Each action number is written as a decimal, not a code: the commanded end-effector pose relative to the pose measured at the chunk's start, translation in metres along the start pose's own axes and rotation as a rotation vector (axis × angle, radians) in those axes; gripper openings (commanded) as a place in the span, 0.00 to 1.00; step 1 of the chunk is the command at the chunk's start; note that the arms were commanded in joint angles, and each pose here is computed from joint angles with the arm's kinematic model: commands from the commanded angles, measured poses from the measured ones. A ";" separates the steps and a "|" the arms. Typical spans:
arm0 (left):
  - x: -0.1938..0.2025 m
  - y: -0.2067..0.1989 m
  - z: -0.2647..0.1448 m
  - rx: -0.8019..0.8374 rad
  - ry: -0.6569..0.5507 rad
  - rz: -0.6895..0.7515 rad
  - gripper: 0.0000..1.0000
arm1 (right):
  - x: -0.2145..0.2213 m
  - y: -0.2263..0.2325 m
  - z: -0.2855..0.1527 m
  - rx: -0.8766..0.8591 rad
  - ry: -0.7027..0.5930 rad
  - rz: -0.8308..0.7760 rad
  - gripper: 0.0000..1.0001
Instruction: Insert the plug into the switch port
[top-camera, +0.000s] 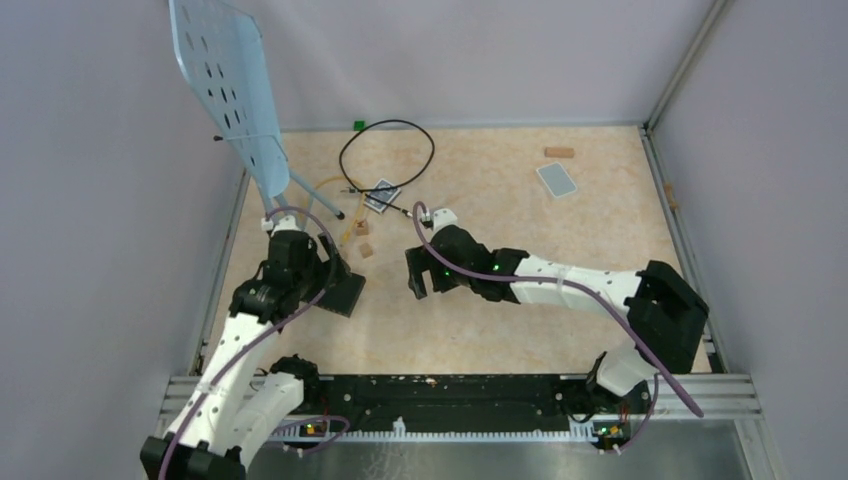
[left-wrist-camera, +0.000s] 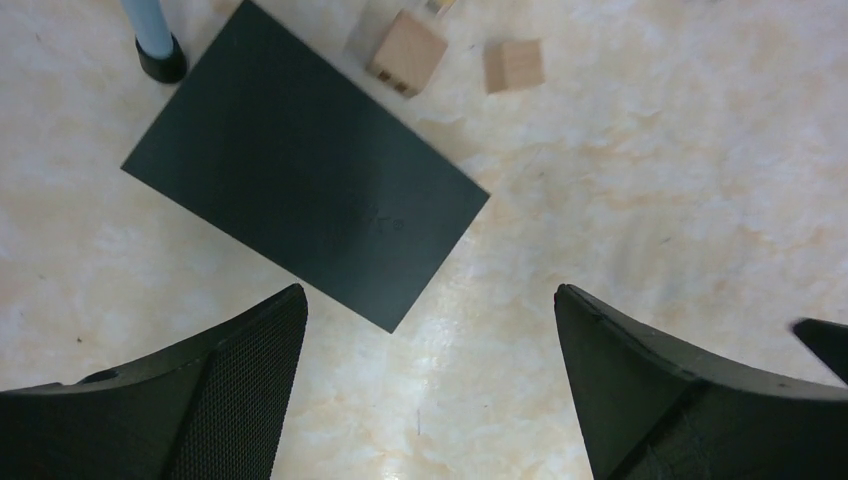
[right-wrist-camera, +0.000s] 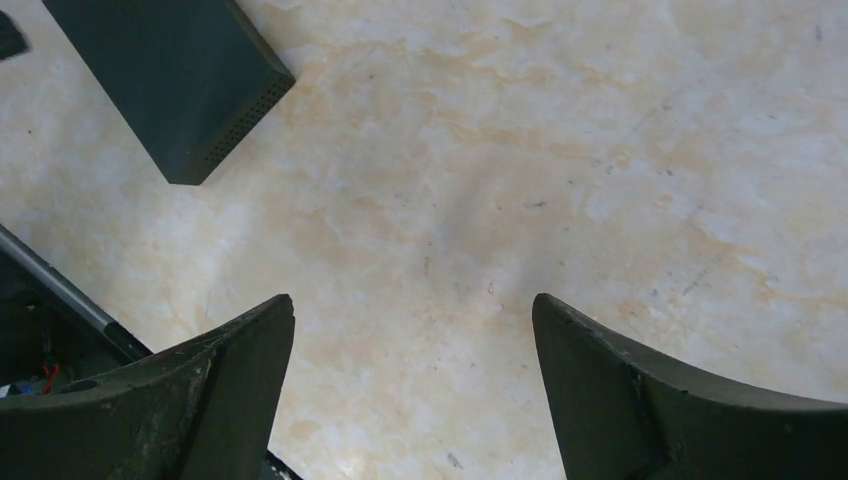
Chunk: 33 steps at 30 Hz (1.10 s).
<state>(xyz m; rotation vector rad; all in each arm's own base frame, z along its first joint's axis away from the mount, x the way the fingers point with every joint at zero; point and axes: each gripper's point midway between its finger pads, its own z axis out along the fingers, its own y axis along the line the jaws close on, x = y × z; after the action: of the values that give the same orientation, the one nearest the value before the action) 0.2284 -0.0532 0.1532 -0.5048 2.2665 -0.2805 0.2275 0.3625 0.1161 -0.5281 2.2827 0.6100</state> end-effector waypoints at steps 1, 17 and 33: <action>-0.012 0.000 0.027 -0.060 -0.022 -0.053 0.98 | -0.004 -0.015 -0.026 0.061 -0.020 0.000 0.87; -0.042 0.040 0.082 -0.299 -0.150 -0.018 0.99 | 0.001 -0.028 -0.065 0.054 -0.062 0.010 0.87; -0.040 0.086 0.111 -0.472 -0.194 -0.074 0.98 | 0.009 -0.032 -0.071 0.054 -0.040 0.008 0.87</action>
<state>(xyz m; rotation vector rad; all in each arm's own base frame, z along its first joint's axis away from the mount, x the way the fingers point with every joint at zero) 0.3008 0.0249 0.0763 -0.7766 2.1803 0.2429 0.2002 0.2957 0.1323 -0.5029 2.2962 0.5201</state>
